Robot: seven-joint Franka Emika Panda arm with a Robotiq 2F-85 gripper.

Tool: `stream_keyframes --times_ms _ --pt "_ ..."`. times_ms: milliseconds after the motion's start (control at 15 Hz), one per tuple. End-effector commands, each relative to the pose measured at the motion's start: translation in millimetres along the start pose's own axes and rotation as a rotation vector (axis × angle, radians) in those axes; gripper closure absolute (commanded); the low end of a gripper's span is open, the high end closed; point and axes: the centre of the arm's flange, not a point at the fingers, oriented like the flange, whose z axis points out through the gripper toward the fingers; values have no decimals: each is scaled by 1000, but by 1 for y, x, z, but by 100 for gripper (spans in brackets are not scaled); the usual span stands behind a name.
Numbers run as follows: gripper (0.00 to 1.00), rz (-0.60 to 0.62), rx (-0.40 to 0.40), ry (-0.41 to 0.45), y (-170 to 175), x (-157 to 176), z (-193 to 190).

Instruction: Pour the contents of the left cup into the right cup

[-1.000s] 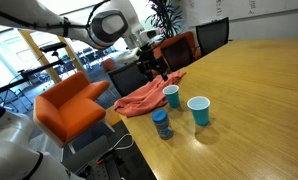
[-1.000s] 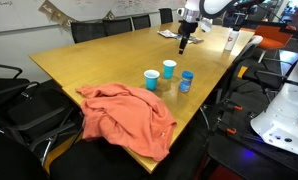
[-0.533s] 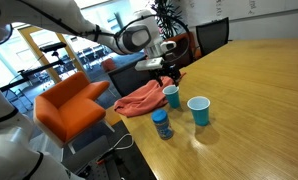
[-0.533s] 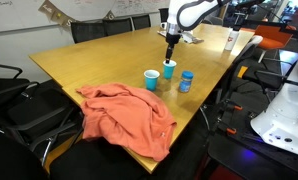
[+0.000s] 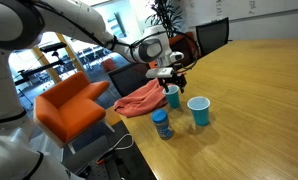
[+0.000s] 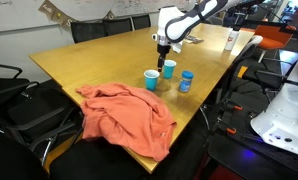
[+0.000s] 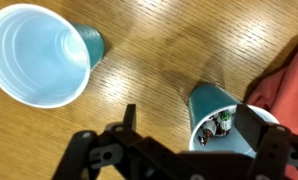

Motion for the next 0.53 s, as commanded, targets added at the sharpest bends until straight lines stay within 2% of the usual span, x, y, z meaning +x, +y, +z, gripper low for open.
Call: stream_keyframes --times_ms 0,467 --pt "0 51 -1 45 3 19 9" --pt "0 209 -4 72 6 35 17"
